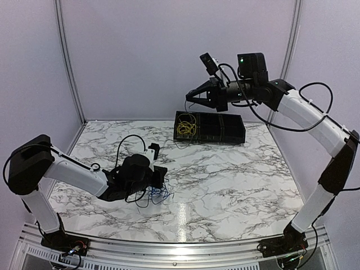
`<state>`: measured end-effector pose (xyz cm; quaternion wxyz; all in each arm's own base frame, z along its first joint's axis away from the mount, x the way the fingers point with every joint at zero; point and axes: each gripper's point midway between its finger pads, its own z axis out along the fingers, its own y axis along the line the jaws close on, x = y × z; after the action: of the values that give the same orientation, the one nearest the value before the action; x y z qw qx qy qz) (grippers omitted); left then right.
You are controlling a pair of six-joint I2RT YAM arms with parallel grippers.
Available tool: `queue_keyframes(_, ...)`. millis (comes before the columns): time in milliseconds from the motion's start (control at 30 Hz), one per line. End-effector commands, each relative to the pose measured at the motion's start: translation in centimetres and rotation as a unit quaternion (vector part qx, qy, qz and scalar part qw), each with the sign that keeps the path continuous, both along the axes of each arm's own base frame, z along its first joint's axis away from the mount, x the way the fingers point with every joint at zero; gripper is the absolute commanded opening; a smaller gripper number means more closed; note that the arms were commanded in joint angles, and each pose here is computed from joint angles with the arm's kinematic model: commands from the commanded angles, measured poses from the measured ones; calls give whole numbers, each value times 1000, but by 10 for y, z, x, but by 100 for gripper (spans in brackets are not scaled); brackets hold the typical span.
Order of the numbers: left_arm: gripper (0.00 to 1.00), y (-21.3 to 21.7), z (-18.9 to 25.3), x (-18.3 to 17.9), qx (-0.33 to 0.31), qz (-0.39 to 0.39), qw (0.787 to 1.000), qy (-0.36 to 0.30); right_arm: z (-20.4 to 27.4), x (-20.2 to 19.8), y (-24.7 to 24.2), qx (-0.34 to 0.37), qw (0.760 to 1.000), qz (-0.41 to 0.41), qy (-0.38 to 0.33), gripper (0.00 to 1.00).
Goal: Untangle the cables
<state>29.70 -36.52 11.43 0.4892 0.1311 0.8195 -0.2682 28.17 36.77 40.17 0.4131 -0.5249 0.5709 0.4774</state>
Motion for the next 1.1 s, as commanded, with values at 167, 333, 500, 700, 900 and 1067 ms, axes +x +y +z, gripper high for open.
queue_keyframes(167,4,15,-16,-8,23,6,1000,19,56,-12,-13,47,997,7,-63,0)
queue_keyframes(333,6,28,-27,-15,26,17,999,33,62,-4,-21,49,996,-9,-70,0)
queue_keyframes(500,15,44,-32,-25,20,26,998,46,68,17,-32,50,994,-57,-77,0)
queue_keyframes(700,28,74,-39,-45,16,36,997,58,67,80,-67,45,978,-177,-99,0)
queue_keyframes(900,32,89,-16,-54,-26,43,998,48,51,147,-104,38,953,-284,-98,0)
queue_keyframes(1067,34,93,38,-59,-93,37,995,13,28,198,-133,48,940,-333,-59,0)
